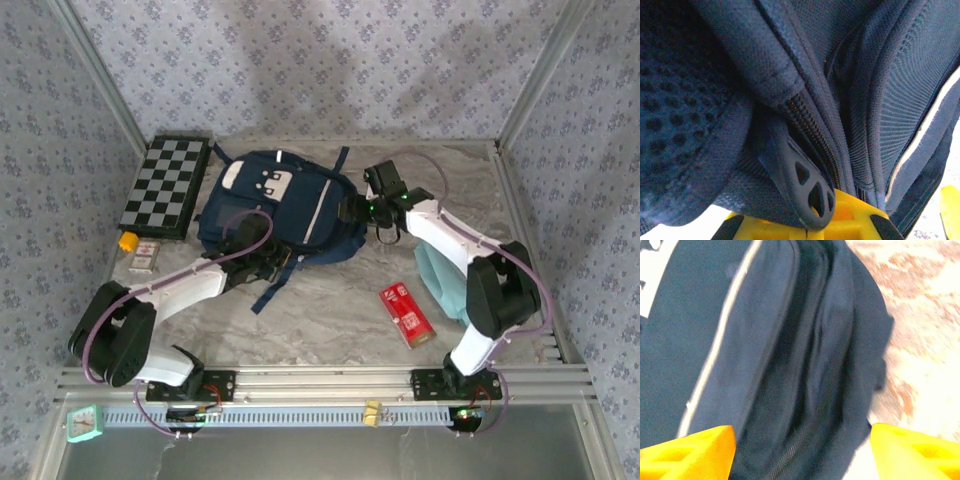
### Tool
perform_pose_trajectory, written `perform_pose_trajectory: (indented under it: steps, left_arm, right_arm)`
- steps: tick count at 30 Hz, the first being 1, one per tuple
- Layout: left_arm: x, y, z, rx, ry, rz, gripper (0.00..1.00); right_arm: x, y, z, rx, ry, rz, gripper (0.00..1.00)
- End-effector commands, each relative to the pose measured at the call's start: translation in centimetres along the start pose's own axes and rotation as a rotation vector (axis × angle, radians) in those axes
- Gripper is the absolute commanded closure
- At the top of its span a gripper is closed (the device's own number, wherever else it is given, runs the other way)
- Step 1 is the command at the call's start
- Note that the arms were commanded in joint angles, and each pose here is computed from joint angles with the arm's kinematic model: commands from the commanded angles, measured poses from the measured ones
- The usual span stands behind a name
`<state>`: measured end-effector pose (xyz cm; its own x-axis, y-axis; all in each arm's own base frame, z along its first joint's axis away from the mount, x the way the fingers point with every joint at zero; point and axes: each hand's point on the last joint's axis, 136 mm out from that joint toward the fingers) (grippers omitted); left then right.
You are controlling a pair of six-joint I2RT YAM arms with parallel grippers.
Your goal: Pack the student bag
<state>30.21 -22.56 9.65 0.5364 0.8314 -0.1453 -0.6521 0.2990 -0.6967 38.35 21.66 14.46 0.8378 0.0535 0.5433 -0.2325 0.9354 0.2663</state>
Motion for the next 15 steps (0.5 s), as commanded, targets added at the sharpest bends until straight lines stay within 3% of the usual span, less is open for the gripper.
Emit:
perform_pose_trajectory:
  steps: [1, 4, 9, 15]
  left_arm:
    - [-1.4, -3.9, 0.8, -0.11, 0.05, 0.0, 1.0]
    - [-1.5, -4.3, 0.9, -0.125, 0.056, 0.009, 1.0]
    - [-1.4, -4.6, 1.2, -0.138, 0.051, 0.024, 1.0]
    - [-1.5, -4.7, 1.4, -0.154, 0.052, 0.032, 1.0]
  right_arm:
    - [-5.2, -0.6, 2.3, -0.096, 0.149, 0.046, 0.29]
    - [-7.6, 3.9, 2.7, 0.004, 0.198, 0.044, 0.31]
    - [-9.9, 8.3, 2.4, -0.041, 0.225, 0.094, 0.34]
    - [-9.1, 12.9, 0.3, 0.033, 0.185, 0.008, 0.42]
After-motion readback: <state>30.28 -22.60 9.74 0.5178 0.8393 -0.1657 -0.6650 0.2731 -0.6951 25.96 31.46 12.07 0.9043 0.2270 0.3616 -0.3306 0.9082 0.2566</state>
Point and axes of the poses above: each hand's point on the last joint's axis, 136 mm out from that joint toward the fingers, its own z axis back along the fingers, its own y axis along the line the jaws close on, x = y × z, and after that the axes turned 9 degrees about z, right-handed
